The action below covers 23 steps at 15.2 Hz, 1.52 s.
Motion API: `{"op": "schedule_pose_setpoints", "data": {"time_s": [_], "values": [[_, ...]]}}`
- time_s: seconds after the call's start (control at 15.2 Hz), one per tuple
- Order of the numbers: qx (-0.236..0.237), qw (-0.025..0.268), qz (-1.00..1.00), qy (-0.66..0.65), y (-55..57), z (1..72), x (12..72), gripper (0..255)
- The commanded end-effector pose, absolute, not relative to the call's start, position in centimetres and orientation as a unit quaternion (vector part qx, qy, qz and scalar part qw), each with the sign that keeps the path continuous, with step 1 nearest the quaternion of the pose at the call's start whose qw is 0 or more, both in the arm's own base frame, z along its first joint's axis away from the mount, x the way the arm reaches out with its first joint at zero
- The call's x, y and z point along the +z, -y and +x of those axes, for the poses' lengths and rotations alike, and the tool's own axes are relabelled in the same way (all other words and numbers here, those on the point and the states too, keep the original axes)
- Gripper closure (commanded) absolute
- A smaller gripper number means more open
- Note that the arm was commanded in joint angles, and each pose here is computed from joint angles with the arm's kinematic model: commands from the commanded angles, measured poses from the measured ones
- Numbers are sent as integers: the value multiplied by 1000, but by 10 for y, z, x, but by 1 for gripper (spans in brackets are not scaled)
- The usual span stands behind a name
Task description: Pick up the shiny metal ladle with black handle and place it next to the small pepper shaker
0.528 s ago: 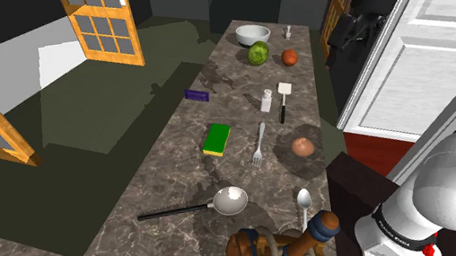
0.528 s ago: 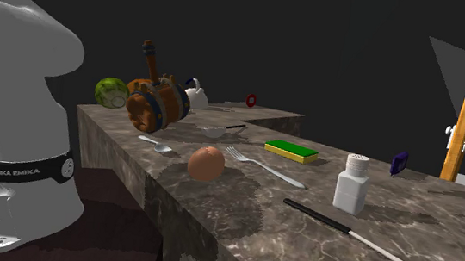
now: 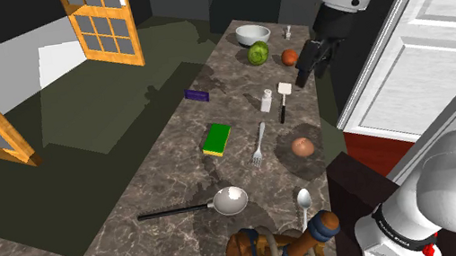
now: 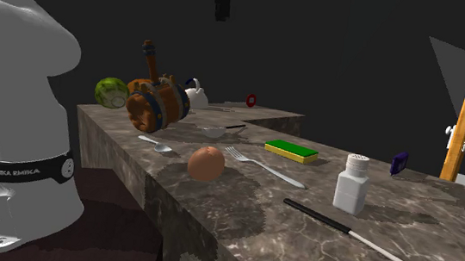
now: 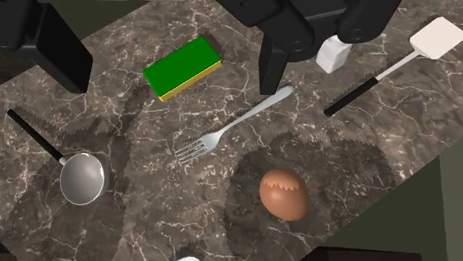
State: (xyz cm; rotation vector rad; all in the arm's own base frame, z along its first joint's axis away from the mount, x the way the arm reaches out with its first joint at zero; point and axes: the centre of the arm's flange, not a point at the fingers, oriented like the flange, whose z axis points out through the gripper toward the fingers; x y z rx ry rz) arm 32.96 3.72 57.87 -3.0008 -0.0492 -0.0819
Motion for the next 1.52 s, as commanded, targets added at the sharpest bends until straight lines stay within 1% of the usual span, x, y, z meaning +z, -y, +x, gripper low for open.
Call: {"op": "schedule_pose_setpoints", "data": {"time_s": [0.0,0.73,1.45], "values": [[-30,66,-996,46,-58,341,563,0],[-42,45,-977,204,-171,386,481,0],[-53,23,-933,356,-289,399,393,0]]}}
